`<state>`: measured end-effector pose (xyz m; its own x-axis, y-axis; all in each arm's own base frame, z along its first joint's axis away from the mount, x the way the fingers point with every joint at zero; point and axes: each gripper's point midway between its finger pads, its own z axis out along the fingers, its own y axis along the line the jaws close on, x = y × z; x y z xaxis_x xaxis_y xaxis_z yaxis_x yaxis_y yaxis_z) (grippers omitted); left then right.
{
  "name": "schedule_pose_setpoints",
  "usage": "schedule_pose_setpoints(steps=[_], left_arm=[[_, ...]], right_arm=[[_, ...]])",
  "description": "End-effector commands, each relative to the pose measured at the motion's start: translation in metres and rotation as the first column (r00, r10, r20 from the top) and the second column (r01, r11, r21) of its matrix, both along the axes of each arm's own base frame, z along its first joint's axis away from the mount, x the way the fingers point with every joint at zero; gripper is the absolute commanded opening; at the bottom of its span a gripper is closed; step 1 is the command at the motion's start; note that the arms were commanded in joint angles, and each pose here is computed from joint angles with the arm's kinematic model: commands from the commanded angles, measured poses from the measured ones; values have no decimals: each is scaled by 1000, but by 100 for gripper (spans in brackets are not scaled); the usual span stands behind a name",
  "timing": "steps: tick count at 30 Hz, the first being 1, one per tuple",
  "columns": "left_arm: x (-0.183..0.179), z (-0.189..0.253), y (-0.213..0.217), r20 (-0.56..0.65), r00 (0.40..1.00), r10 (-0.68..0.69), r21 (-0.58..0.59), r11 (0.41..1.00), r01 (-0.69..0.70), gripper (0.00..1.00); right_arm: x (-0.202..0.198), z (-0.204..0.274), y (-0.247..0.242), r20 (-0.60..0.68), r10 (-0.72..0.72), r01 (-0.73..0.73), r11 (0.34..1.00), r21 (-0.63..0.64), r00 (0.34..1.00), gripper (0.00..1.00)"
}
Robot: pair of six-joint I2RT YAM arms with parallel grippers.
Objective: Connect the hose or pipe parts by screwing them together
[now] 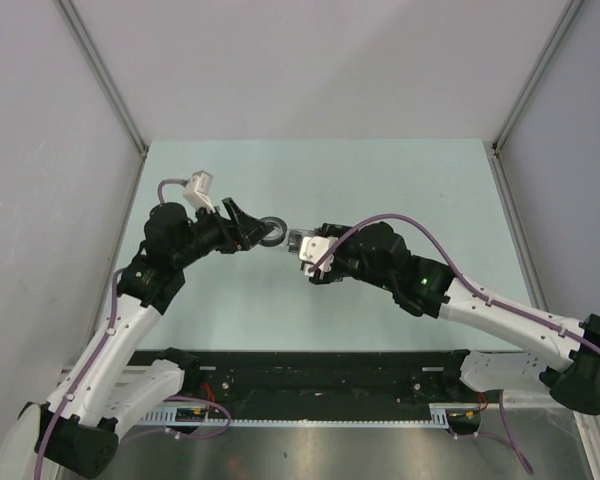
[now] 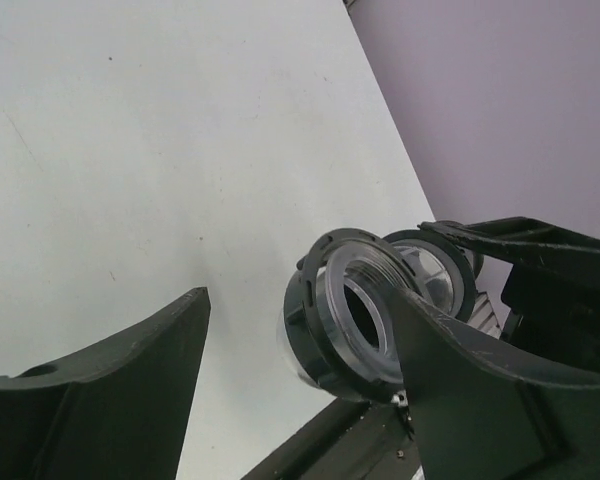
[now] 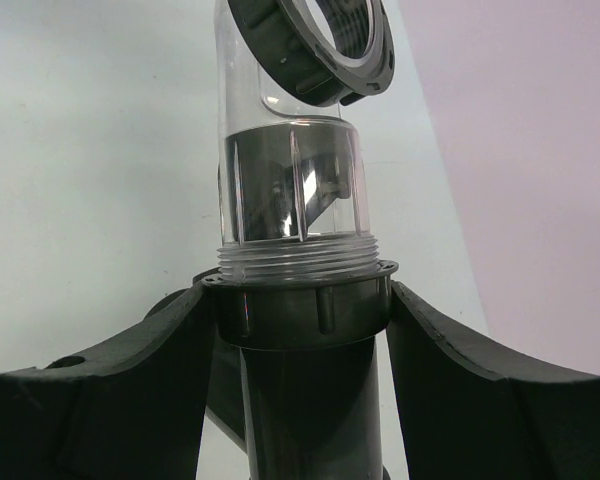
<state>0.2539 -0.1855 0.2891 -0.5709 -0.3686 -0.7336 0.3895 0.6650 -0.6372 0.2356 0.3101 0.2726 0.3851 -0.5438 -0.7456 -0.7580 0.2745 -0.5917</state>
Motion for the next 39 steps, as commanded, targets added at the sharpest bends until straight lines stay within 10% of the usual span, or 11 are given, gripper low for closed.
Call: schedule_pose_setpoints(steps=[1, 14, 24, 26, 31, 39], left_arm=[[3, 15, 0, 5, 1000, 12, -26, 1000, -12, 73], [-23, -8, -22, 143, 959, -245, 61, 969, 238, 3], [-44, -3, -31, 588, 694, -414, 299, 909, 289, 0], [-47, 1, -33, 678, 576, -456, 391, 888, 242, 7], [-22, 9, -12, 709, 627, -323, 392, 919, 30, 72], [-39, 17, -11, 411, 885, -219, 173, 972, 160, 88]], right_arm=[[6, 38, 0, 141, -60, 50, 996, 74, 988, 0], [3, 22, 15, -37, 42, -36, 988, 152, 998, 0], [-7, 9, 11, -377, 264, -146, 939, 312, 888, 0], [-15, 8, 12, -429, 312, -177, 929, 325, 848, 0], [-14, 2, 5, -434, 293, -171, 939, 299, 852, 0], [13, 16, -16, -204, 157, -117, 974, 194, 966, 0]])
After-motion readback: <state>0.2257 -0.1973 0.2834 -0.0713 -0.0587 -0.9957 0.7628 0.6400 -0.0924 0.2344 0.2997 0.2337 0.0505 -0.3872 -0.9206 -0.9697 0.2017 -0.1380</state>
